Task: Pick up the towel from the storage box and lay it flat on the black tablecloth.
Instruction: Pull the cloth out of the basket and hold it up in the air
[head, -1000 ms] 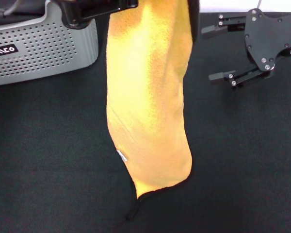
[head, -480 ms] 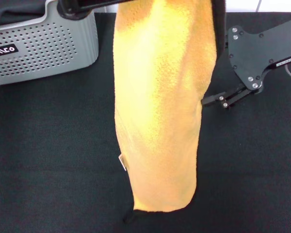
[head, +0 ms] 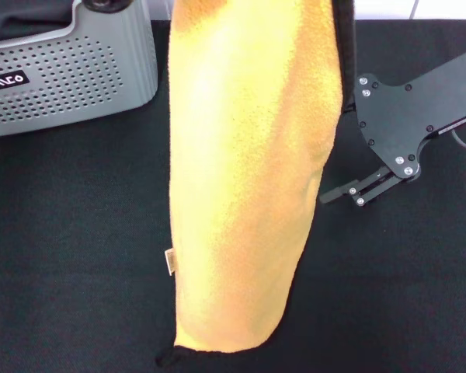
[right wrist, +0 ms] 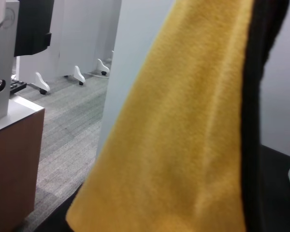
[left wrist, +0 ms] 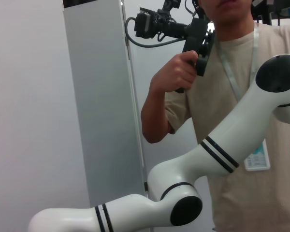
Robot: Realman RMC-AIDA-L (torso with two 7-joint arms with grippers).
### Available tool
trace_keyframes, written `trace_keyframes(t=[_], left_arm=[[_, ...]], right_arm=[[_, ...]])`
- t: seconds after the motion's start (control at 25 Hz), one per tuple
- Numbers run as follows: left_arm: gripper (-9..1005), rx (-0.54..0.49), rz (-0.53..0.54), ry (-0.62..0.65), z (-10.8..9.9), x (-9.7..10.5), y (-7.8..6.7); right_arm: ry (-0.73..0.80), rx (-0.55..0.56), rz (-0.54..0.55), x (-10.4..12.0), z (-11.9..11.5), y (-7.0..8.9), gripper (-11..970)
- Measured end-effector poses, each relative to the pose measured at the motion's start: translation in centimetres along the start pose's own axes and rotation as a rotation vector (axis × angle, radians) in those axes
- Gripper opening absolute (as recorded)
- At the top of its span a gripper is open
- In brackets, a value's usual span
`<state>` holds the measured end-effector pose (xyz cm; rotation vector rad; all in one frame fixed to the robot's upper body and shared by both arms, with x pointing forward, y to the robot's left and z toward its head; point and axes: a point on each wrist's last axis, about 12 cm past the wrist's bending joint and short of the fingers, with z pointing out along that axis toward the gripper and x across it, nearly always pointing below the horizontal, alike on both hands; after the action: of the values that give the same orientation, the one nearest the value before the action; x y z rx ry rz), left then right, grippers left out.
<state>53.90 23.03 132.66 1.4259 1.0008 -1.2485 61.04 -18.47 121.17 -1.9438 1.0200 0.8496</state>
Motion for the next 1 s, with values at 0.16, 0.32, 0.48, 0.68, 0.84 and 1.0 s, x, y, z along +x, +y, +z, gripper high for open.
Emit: trace_keyframes(t=[0.16, 0.32, 0.48, 0.68, 0.84, 1.0], left_arm=[[28, -0.020, -0.009, -0.002, -0.4, 0.3, -0.1], [28, -0.039, -0.019, -0.007, -0.8, 0.6, -0.4], [28, -0.054, -0.027, -0.011, -1.2, 0.9, -0.6], [28, -0.062, -0.024, -0.017, -1.4, 0.9, -0.7], [29, -0.063, -0.022, -0.018, -1.4, 0.9, -0.7], [29, -0.064, -0.018, -0.019, -1.4, 0.9, -0.7]], right_arm=[[0.000, -0.004, 0.001, -0.2, -0.2, 0.1, 710], [0.001, 0.008, 0.009, -0.1, -0.9, 0.5, 622], [0.010, 0.022, 0.011, 0.0, -1.6, 0.8, 534], [0.018, 0.020, 0.017, 0.1, -1.9, 1.1, 462], [0.016, 0.014, 0.016, 0.1, -1.9, 1.2, 450], [0.017, 0.014, 0.011, 0.0, -1.9, 1.2, 369]])
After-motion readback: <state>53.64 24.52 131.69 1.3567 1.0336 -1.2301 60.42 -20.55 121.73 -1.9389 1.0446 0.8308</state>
